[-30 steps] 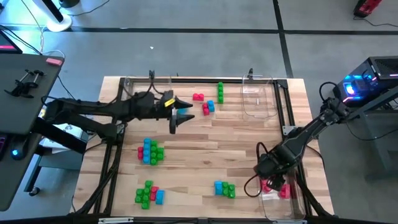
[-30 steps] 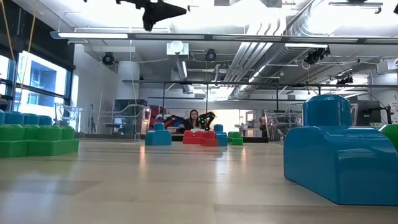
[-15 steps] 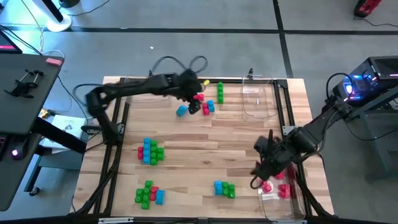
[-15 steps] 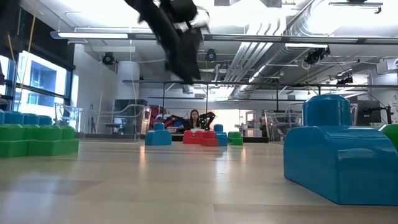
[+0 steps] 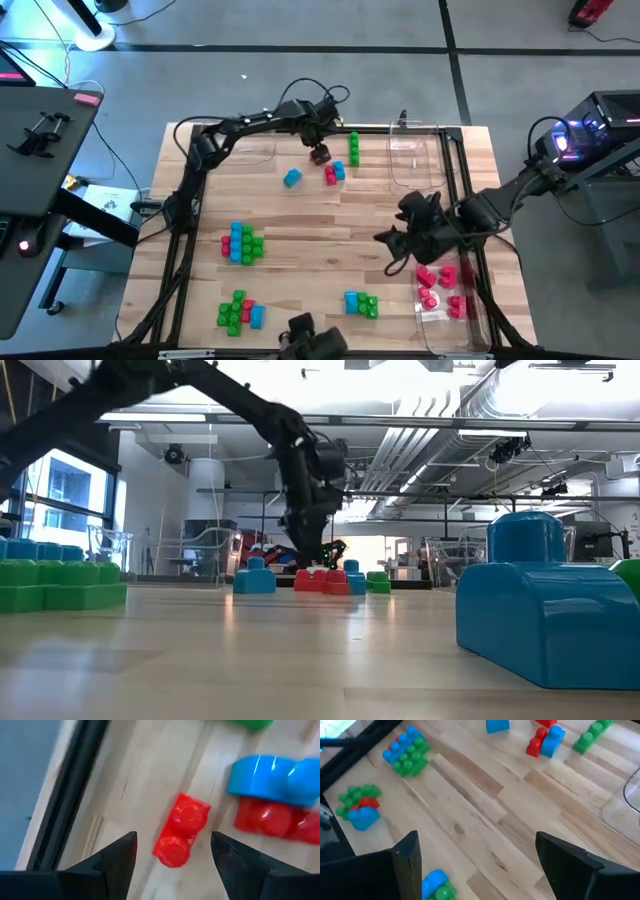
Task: Sort blocks
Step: Put the red game piece into the bottom right transparent bin
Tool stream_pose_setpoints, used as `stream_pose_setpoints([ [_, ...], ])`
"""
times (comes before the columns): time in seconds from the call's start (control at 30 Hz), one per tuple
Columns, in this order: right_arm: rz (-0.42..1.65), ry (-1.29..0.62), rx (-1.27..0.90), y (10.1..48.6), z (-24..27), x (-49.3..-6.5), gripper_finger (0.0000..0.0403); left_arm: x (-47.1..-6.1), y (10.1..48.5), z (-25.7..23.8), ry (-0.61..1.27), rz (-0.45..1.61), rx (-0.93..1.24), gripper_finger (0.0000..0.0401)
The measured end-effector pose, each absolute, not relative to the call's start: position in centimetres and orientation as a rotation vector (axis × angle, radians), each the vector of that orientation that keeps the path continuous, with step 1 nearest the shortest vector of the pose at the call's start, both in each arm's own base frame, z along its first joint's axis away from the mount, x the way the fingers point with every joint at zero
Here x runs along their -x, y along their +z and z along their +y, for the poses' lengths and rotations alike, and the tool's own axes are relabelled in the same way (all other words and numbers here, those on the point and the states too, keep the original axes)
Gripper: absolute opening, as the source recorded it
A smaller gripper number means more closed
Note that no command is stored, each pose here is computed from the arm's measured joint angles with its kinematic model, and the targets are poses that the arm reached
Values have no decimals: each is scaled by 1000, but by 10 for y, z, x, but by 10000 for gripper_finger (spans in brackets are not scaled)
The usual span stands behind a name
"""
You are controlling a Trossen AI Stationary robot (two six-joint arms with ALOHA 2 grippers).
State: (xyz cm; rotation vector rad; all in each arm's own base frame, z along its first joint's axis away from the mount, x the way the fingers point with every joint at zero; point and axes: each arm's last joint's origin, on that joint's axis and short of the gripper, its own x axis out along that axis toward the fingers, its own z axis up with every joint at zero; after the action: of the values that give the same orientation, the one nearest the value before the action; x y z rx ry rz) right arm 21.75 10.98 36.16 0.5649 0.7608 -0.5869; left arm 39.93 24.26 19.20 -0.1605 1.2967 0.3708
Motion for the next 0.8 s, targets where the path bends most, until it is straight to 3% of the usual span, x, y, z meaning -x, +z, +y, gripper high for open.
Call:
stream_pose_setpoints([
  [0.17,725,-609,-594,363,104,-223,268,-402,168,244,230,1402,41,241],
  [0.4,690,-657,-602,364,94,-228,268,-403,143,243,174,1479,20,230],
  [0.5,675,-661,-618,364,92,-230,268,-404,142,241,170,1488,9,185],
  [0.63,629,-649,-589,367,92,-234,268,-406,146,234,149,1491,-2,82],
  [0.8,574,-616,-505,371,93,-239,268,-399,166,222,105,1507,101,81],
])
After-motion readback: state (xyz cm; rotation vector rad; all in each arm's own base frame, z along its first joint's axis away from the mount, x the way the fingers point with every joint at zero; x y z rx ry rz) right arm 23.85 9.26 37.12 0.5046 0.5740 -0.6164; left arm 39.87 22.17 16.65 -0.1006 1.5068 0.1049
